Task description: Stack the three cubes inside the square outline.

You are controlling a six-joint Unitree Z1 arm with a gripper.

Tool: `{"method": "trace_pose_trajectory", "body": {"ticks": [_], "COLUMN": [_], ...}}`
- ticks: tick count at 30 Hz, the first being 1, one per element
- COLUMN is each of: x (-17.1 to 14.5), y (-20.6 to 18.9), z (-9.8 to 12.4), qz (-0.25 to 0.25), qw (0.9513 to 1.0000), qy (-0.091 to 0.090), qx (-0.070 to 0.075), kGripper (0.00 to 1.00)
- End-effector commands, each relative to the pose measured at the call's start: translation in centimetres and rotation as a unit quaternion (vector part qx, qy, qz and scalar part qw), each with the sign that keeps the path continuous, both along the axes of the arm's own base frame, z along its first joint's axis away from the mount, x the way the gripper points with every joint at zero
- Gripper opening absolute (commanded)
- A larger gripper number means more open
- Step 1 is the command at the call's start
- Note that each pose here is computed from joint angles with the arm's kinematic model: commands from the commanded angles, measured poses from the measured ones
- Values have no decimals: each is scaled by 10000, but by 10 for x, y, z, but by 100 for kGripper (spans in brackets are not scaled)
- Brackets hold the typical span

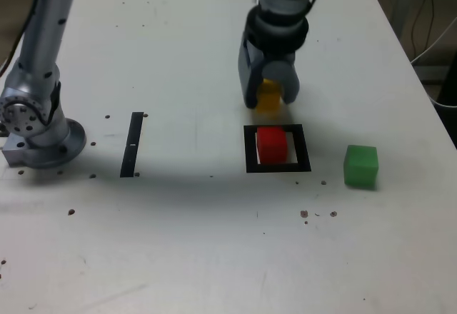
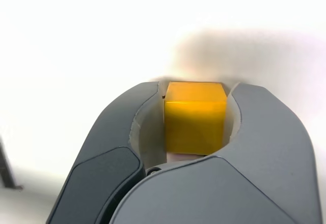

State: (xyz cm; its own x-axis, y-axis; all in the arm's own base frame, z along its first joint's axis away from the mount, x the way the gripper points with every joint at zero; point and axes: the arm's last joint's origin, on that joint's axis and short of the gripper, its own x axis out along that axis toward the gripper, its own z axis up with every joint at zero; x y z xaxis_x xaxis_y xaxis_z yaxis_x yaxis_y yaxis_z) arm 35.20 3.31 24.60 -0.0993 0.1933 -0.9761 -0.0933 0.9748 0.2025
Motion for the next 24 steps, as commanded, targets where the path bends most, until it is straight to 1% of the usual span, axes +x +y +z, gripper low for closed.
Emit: {"method": "trace_pose_trajectory", "body": {"ticks": [1, 3, 6, 11, 15, 18, 21, 24], "x": [-8, -18, -29, -38, -43, -44, -44, -42], "y": [-8, -18, -36, -73, -104, -119, -124, -122], "z": [21, 40, 60, 78, 80, 75, 68, 61], "qz": [-42, -91, -190, -439, -562, -565, -528, -465], "qw": [9999, 9997, 9995, 9987, 9979, 9978, 9980, 9984], "qy": [-147, -215, -252, -266, -327, -311, -257, -223], "qx": [21, 28, 30, 28, -36, -141, -224, -213], "kGripper": [20, 20, 20, 20, 20, 20, 21, 22]}}
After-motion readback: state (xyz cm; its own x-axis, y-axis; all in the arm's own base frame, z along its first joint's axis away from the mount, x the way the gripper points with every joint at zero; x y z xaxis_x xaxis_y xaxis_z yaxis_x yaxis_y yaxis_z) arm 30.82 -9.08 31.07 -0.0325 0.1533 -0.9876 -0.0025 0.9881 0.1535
